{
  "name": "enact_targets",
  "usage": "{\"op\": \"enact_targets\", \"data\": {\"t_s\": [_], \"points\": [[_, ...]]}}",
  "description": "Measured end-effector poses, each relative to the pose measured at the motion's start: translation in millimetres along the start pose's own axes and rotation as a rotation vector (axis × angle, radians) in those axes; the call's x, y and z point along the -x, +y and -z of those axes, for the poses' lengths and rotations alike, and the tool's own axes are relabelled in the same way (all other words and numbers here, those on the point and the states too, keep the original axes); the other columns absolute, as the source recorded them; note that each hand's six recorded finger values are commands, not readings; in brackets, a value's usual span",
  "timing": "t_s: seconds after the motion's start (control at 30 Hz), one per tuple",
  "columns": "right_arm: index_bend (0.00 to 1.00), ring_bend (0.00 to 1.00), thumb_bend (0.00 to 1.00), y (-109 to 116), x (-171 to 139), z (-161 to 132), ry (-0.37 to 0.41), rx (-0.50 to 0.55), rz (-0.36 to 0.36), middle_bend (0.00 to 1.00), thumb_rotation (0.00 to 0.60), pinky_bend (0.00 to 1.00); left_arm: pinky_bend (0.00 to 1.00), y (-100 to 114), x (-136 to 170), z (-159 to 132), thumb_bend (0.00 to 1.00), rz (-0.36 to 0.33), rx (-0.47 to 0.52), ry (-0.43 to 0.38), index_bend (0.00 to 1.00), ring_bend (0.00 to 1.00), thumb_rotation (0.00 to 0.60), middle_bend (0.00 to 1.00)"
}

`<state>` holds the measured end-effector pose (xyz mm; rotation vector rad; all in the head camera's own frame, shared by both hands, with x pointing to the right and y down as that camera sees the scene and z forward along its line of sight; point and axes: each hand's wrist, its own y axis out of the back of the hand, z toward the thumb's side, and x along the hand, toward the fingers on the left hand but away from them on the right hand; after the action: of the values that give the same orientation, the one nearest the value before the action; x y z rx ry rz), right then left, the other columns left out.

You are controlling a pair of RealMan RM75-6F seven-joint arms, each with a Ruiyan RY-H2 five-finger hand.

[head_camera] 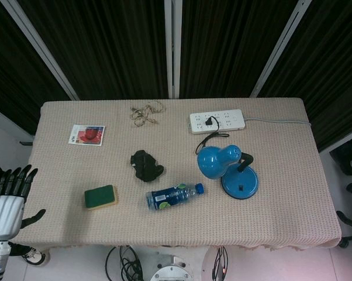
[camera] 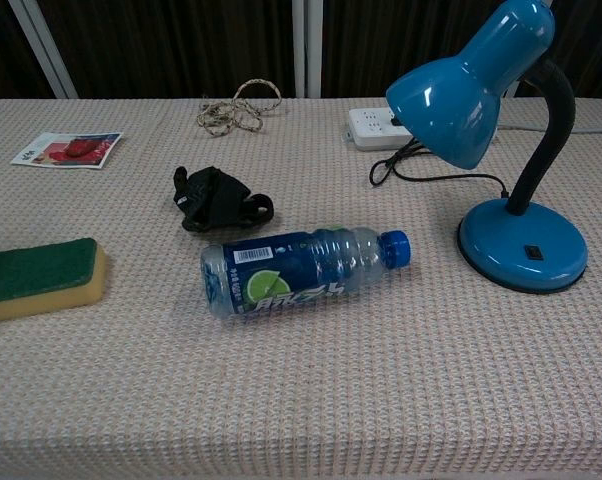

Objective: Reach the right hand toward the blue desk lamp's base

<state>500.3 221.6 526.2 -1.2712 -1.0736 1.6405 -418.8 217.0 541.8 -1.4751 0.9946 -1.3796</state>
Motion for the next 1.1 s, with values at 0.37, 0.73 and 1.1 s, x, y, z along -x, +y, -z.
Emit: {"op": "enact_targets", "data": {"t_s": [0.37, 0.73, 1.1], "points": [[0.00, 0.00, 0.01, -8, 1, -4, 0.018, -0.001, -0.022, 0.00, 0.600, 0.00, 0.00, -3, 0, 0, 0.00, 0.014, 0.008, 0.001, 0.00, 0.00, 0.600, 0.00], [0.00, 0.00, 0.02, -8, 1, -17, 0.070, 0.028, -0.039, 0.00, 0.600, 0.00, 0.00, -2, -1, -3, 0.00, 0.014, 0.026, -0.006, 0.00, 0.00, 0.600, 0.00], [0.00, 0.33, 0.21, -20, -10, -32, 0.130, 0.020, -0.104, 0.46, 0.600, 0.24, 0.00, -9, -1, -3, 0.00, 0.029, 0.032, -0.006, 0.00, 0.00, 0.600, 0.00]]}}
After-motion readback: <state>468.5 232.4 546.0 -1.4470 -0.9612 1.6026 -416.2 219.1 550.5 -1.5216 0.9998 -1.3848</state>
